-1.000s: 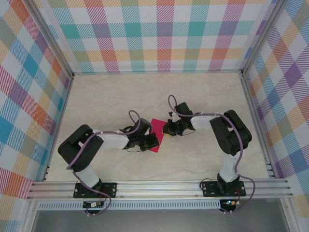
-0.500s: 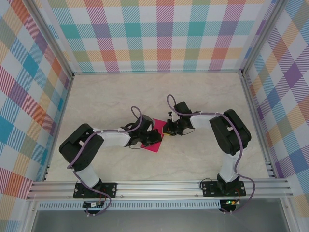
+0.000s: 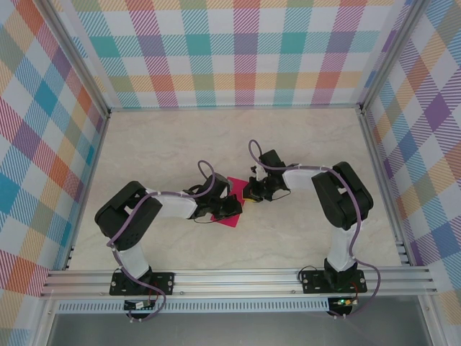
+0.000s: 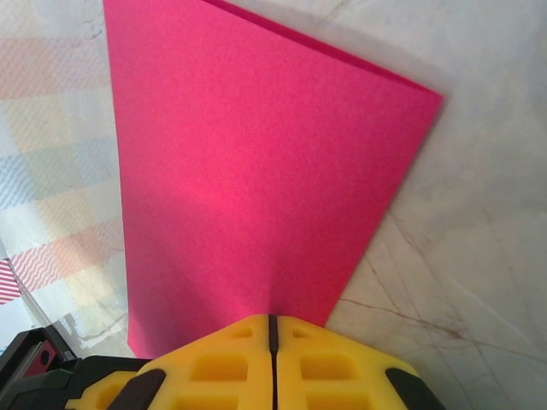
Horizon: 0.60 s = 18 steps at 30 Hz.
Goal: Fold a paper plane with a square sheet of paper (pick it up from the middle)
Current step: First fold in half a square sheet of paper at the center of the table.
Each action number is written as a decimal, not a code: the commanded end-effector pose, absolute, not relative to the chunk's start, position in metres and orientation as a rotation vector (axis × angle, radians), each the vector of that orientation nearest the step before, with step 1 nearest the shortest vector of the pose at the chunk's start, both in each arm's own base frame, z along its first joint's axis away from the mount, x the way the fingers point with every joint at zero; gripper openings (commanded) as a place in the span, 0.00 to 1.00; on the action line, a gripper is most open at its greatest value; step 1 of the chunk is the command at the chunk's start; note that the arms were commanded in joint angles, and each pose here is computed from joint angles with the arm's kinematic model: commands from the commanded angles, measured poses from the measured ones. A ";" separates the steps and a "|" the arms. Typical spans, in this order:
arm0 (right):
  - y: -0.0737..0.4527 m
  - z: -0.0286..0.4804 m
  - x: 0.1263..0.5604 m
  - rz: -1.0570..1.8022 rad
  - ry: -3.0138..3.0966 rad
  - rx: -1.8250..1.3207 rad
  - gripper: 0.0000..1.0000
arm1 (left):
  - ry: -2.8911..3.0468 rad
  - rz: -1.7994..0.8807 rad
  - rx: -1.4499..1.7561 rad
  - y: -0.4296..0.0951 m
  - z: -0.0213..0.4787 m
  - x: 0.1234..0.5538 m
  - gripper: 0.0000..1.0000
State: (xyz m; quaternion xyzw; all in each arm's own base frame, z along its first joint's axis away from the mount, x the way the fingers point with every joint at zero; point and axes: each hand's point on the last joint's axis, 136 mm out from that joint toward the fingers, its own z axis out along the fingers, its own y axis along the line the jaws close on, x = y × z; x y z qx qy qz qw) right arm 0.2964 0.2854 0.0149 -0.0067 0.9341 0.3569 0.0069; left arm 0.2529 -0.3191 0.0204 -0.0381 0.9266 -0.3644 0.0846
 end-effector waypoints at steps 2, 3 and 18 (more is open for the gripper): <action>0.263 -0.025 0.290 0.899 3.047 0.071 0.06 | 2.822 -1.100 -0.019 -0.315 0.018 0.228 0.06; 0.262 -0.026 0.289 0.887 3.055 0.078 0.06 | 2.830 -1.088 -0.014 -0.313 0.017 0.226 0.06; 0.257 -0.035 0.289 0.826 3.086 0.113 0.06 | 2.928 -1.026 0.118 -0.303 0.006 0.195 0.06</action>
